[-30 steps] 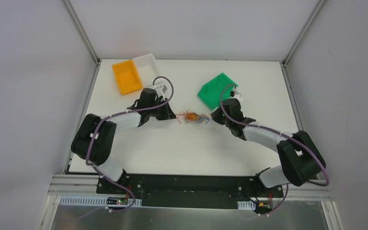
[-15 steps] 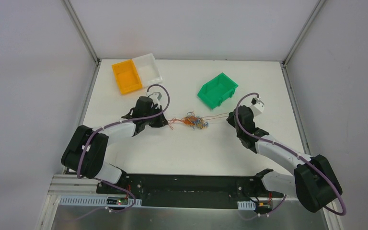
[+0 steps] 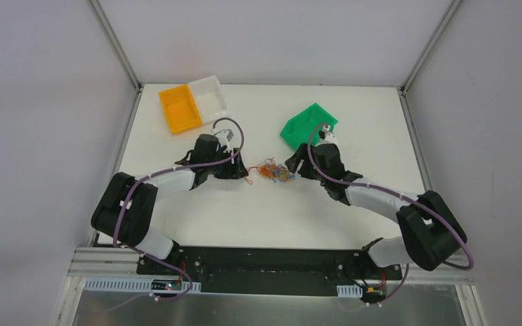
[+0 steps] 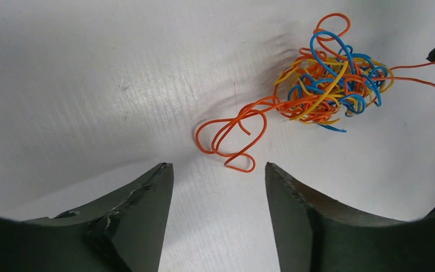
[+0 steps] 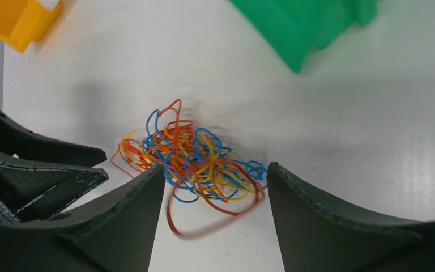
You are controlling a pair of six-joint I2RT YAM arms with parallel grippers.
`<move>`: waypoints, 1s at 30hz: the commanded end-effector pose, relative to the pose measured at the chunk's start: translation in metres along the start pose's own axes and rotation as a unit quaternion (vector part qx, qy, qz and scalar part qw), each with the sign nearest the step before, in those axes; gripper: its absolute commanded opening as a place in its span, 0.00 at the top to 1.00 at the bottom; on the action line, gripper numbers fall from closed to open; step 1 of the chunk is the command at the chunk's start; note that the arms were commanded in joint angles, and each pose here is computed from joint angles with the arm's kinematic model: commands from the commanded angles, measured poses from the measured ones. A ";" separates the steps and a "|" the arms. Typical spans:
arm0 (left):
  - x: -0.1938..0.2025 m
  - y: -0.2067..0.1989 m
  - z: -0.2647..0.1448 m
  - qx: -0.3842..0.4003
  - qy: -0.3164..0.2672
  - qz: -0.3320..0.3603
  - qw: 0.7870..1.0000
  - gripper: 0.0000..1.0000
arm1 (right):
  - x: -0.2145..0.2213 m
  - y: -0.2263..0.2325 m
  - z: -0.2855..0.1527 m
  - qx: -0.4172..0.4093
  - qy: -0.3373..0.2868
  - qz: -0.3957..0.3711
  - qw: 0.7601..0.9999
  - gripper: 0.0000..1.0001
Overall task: Untangle the cables
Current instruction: Untie the cable.
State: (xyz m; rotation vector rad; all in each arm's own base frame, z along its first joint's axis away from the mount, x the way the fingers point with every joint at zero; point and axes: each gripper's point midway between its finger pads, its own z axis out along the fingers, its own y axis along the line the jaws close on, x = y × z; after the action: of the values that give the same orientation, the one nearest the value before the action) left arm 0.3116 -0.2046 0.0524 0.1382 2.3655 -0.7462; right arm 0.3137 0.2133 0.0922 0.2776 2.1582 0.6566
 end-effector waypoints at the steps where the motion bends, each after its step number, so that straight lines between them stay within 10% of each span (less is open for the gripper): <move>1: -0.016 -0.018 -0.004 0.024 -0.024 0.032 0.999 0.34 | 0.013 0.040 0.013 -0.053 0.050 -0.046 0.996 0.30; 7: -0.023 -0.027 0.003 0.003 -0.030 0.062 0.998 0.20 | 0.022 0.032 0.027 -0.011 0.060 -0.037 0.997 0.32; 18: -0.041 -0.043 0.053 -0.033 0.059 0.123 0.990 0.24 | 0.017 0.019 0.031 0.008 0.061 0.003 0.998 0.36; 30: -0.008 -0.081 0.070 0.096 0.135 0.079 0.983 0.40 | 0.008 0.016 0.028 -0.048 0.071 0.070 0.994 0.33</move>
State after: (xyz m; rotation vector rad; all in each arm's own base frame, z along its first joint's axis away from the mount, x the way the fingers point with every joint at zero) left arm 0.3461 -0.2895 0.0394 0.4710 2.4940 -0.7453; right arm 0.3291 0.2310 0.0624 0.3154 2.3096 0.6813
